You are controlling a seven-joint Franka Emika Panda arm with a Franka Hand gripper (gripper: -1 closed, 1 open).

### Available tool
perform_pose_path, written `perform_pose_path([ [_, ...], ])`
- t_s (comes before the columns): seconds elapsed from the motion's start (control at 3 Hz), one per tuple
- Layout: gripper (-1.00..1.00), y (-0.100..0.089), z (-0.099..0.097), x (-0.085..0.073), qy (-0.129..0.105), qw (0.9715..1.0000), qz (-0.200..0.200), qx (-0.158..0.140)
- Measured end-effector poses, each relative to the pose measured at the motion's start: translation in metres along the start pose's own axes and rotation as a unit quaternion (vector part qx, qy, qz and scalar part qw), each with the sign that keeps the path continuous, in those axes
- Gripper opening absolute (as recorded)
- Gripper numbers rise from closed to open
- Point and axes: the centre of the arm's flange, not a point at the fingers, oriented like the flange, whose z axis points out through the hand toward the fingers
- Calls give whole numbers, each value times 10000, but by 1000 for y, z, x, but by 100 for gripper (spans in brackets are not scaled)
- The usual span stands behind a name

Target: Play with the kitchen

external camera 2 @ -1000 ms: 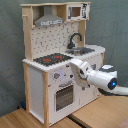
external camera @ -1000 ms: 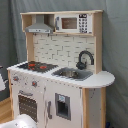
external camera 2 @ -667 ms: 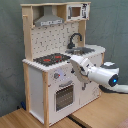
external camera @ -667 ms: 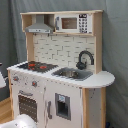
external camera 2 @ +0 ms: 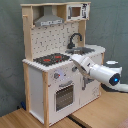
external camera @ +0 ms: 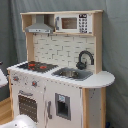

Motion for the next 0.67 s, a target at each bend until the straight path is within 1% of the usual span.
perform_pose_path([
  [0.33,100,2,-8,-8,-178,9988,-433,-172],
  [0.67,100,-6,-24,-17,-308,9953,-828,-393],
])
